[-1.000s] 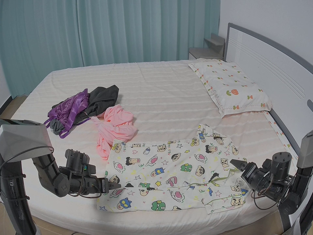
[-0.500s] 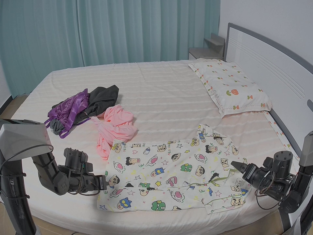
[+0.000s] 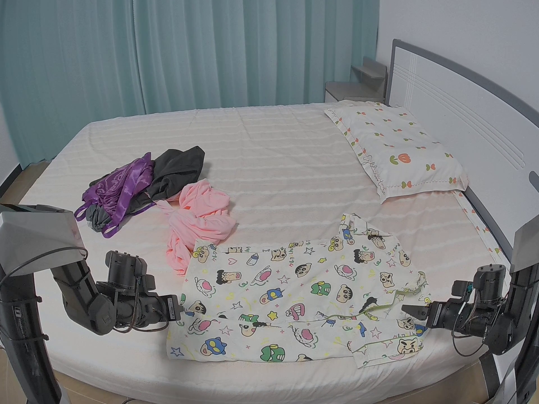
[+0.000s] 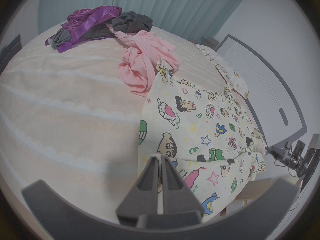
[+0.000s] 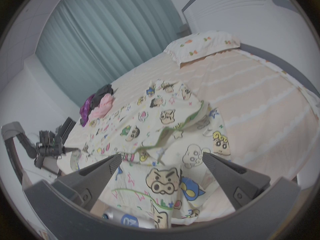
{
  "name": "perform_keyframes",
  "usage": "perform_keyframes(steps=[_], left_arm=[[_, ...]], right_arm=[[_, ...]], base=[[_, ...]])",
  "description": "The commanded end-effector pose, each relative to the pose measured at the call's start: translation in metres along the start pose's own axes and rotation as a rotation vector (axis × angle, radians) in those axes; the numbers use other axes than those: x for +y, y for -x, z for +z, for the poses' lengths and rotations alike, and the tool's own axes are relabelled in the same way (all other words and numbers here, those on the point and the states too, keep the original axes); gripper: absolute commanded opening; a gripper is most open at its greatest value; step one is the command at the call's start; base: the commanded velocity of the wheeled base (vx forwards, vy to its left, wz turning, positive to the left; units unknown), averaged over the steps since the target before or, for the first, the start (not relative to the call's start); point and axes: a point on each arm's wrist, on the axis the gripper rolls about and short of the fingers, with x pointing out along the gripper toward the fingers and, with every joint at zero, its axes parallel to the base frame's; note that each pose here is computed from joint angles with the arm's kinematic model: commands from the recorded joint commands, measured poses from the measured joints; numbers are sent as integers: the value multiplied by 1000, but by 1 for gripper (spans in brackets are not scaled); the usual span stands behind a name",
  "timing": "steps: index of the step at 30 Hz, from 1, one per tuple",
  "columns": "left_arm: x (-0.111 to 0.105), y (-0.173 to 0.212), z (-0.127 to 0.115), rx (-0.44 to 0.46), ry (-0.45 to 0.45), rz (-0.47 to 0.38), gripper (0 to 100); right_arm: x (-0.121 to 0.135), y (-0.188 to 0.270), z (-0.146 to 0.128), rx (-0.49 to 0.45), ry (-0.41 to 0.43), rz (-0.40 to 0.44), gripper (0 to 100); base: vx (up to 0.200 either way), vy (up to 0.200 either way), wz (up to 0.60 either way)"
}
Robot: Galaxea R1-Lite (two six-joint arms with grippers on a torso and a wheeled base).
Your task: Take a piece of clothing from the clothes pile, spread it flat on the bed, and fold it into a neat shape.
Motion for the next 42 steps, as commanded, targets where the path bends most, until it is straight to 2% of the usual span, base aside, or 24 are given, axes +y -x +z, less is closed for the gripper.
perform_keyframes(steps=[1,14,15,17,24,42], left_arm=[[0,1,0,-4,0,-1,0],[0,0,-2,9,11,-7,0],[0,0,-2,10,13,-8,0],[0,-1,-2,9,19,-6,0],[0,0,-2,6,25,-3,0],[4,-14,-2,0,22,2,0]], right_arm=[[-11,-14,-18,109,2,35,100],[-15,-37,-19,130,30,126,100],[-15,-38,-21,138,31,129,0],[-14,-40,-23,148,31,137,0],[-16,-38,-18,97,35,152,0],[-17,-33,13,-55,53,146,0]], base=[[0,0,0],[0,0,0],[0,0,0],[0,0,0],[0,0,0],[0,0,0]])
